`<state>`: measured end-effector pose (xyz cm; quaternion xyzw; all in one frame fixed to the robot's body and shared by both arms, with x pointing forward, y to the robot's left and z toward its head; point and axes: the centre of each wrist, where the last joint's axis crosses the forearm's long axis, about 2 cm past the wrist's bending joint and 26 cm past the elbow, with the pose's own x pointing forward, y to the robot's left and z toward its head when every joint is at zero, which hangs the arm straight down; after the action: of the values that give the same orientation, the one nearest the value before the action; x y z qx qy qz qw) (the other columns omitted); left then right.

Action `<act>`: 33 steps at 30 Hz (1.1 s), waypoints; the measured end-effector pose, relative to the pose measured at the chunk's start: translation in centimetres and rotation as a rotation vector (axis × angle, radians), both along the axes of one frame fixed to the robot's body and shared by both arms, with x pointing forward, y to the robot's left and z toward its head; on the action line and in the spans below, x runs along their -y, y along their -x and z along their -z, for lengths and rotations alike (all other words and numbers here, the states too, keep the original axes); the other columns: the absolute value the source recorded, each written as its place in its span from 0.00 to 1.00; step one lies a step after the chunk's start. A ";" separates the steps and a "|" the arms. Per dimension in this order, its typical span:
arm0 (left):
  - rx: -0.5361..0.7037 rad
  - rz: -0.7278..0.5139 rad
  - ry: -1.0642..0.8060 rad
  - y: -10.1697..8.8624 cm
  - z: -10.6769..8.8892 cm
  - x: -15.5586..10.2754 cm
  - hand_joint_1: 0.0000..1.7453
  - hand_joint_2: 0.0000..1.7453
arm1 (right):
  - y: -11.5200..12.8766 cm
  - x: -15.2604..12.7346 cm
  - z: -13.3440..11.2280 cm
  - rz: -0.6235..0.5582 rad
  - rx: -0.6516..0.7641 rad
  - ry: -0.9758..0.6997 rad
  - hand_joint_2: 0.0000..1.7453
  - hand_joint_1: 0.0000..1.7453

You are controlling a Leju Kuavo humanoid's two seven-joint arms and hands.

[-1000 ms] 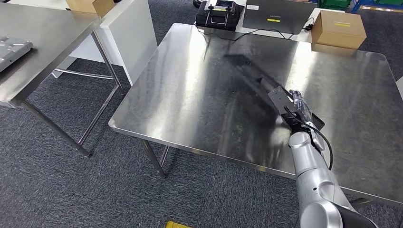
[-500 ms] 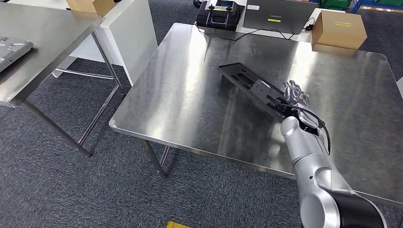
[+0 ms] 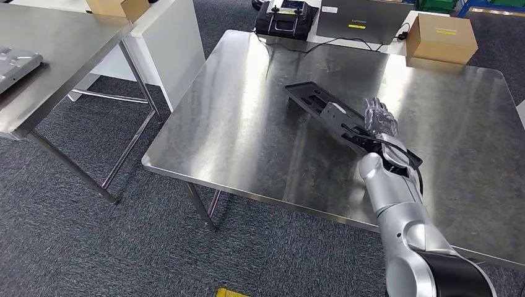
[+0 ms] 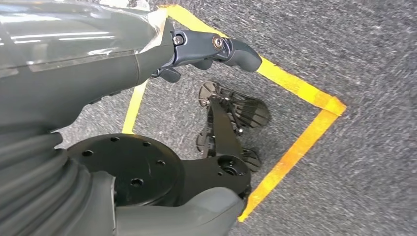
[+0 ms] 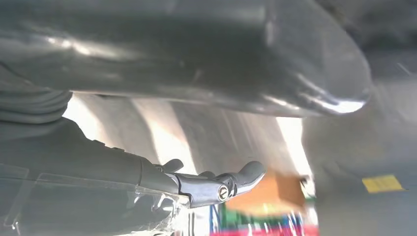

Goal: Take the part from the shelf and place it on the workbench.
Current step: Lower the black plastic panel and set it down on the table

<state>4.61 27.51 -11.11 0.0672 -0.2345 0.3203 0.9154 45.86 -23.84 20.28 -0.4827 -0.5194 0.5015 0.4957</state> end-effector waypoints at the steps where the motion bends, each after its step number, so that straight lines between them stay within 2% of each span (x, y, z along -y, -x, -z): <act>1: 0.001 -0.006 -0.003 0.0 0.0 0.1 0.00 0.00 | 0.2 -0.3 -0.1 -0.023 0.052 -0.013 0.00 0.00; 6: 0.003 -0.031 -0.016 0.2 0.0 0.5 0.00 0.00 | 2.6 -1.6 0.0 -0.113 0.264 -0.063 0.00 0.00; 11: 0.011 -0.035 -0.022 0.5 0.0 0.6 0.00 0.00 | 6.6 -2.4 0.5 -0.178 0.432 -0.105 0.00 0.00; 17: 0.011 -0.033 -0.023 0.6 0.0 0.6 0.00 0.00 | 8.1 -2.6 0.7 -0.198 0.479 -0.114 0.00 0.00; 19: 0.003 -0.034 -0.020 0.7 0.1 0.6 0.00 0.00 | 11.0 -3.1 1.1 -0.232 0.541 -0.128 0.00 0.00; 21: -0.012 -0.037 -0.017 0.9 0.1 0.7 0.00 0.00 | 15.7 -3.8 1.4 -0.283 0.624 -0.160 0.00 0.00; 23: -0.021 -0.038 -0.017 0.9 0.1 0.7 0.00 0.00 | 18.4 -4.0 1.3 -0.311 0.664 -0.183 0.00 0.00; 33: -0.026 -0.038 -0.006 0.9 0.0 1.1 0.00 0.00 | 20.6 -3.5 1.1 -0.336 0.695 -0.199 0.00 0.00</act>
<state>3.70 26.37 -11.15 0.0782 -0.2224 0.3359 0.9119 25.22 -20.37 19.17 -0.4815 -0.7739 0.3296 0.2461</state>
